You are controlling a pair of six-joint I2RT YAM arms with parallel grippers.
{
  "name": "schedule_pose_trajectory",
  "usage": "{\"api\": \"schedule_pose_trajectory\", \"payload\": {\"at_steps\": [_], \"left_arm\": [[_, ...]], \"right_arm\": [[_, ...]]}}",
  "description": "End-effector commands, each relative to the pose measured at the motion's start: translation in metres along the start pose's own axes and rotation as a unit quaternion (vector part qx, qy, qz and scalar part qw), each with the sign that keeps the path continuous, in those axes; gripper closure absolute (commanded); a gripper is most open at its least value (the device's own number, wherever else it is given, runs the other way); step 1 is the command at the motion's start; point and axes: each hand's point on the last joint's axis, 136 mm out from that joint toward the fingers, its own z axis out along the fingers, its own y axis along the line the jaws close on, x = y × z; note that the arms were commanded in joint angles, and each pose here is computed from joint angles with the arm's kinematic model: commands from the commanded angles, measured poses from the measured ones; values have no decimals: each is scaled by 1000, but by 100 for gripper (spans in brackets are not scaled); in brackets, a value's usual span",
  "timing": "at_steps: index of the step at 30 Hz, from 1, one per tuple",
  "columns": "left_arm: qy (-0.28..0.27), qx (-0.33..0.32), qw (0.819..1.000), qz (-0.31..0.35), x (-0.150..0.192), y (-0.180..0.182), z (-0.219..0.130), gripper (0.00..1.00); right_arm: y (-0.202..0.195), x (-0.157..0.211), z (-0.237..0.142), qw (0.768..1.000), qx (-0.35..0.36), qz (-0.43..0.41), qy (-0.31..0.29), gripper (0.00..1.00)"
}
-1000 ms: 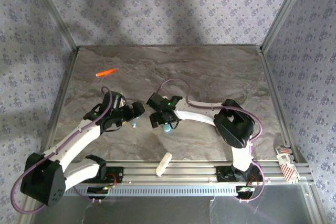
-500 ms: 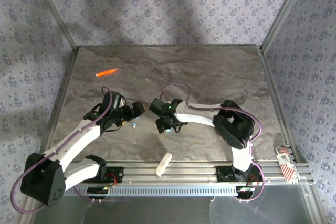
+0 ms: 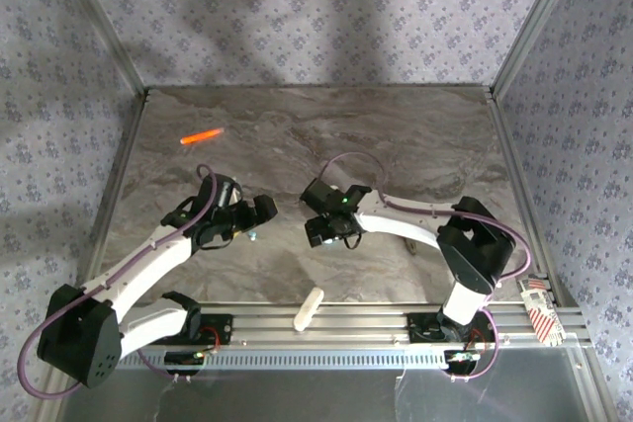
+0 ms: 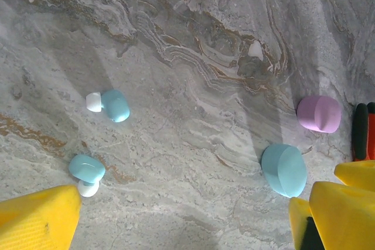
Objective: Insert the wireless bluetooth earbuds into the charging case
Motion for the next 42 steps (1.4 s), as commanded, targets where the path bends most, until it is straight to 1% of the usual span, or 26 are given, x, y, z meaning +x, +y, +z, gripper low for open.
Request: {"api": "schedule_pose_trajectory", "payload": {"at_steps": [1,5,15,18,19,22,27,34,39,42], "left_arm": [[-5,-1,1000,-5,1,2,1,0],[-6,-1,1000,-7,2,3,1,0],[-9,0,1000,-6,3,4,1,0],[-7,0,1000,-5,4,5,2,0],[-6,0,1000,-6,4,5,2,0],[-5,-2,1000,-5,5,7,2,0],[-5,-2,1000,-3,5,7,2,0],[-6,-3,1000,-2,6,8,2,0],[-4,-2,1000,-1,6,8,2,0],[-6,-3,1000,-1,5,8,2,0]], "right_arm": [[2,-6,-6,999,-40,1,-12,11],[2,-12,-8,998,-61,-8,-12,14],[4,-17,2,997,-70,-33,13,21],[6,-19,7,997,-46,-58,14,29],[4,-18,7,997,-21,-76,18,29],[11,-17,7,991,20,-130,17,29],[14,-17,15,987,40,-152,30,31],[18,-17,15,989,15,-144,37,31],[16,-15,16,991,-20,-123,46,35],[11,-16,15,992,-24,-114,47,36]]}}
